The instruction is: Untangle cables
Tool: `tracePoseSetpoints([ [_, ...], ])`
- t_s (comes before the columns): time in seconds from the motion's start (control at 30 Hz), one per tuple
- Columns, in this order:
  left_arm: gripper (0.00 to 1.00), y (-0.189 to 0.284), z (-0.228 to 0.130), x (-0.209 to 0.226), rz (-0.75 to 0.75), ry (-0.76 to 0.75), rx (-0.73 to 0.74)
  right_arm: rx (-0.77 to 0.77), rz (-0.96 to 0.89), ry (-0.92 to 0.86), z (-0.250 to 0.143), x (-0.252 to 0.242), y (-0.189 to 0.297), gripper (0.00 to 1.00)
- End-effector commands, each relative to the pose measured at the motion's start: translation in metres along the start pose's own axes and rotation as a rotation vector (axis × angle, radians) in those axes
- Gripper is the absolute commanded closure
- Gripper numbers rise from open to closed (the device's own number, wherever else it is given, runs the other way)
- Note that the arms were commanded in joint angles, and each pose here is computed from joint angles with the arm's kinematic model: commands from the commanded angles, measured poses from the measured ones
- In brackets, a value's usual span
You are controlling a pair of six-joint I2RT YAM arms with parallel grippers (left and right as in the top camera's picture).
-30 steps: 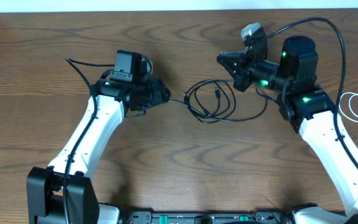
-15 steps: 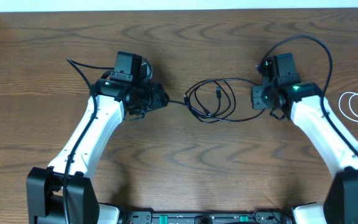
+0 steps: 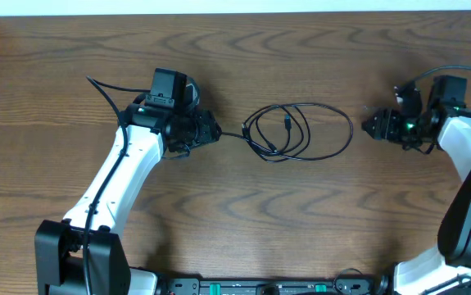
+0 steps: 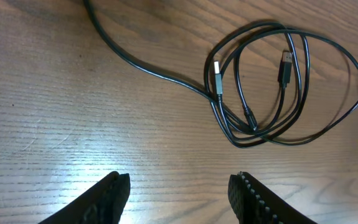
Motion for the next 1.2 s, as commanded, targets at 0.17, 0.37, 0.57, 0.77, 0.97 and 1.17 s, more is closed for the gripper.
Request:
tracePoseSetpoints([
  [0.17,0.44,0.003,0.002,0.0,0.006,-0.01,-0.016,-0.035,0.253,0.085,-0.002,0.008,-0.034,0.37],
  [0.37,0.44,0.003,0.002,0.0,0.006,-0.01,-0.016,0.007,0.314,0.095,-0.009,0.017,-0.06,0.37],
  [0.57,0.44,0.003,0.002,0.0,0.006,-0.01,-0.015,0.044,0.368,0.166,-0.011,0.049,-0.082,0.49],
  [0.77,0.44,0.003,0.001,0.001,0.01,-0.007,-0.01,0.054,0.385,0.197,-0.01,0.066,-0.089,0.99],
  [0.97,0.44,0.003,0.0,0.001,0.013,-0.006,-0.007,0.005,0.441,0.16,0.011,0.092,-0.048,0.99],
  [1.17,0.44,0.003,0.0,0.001,0.012,-0.006,-0.007,-0.175,0.292,0.357,0.061,0.145,0.049,0.99],
])
Point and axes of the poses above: each gripper's point midway between its finger pads, its own y axis back along the fingers, its own x axis along the line the jaws close on, z = x × y, the point moved 6 cm from there along y, back along the fingers, and after that the axes turned 12 degrees about y, right-handed, at the moved point
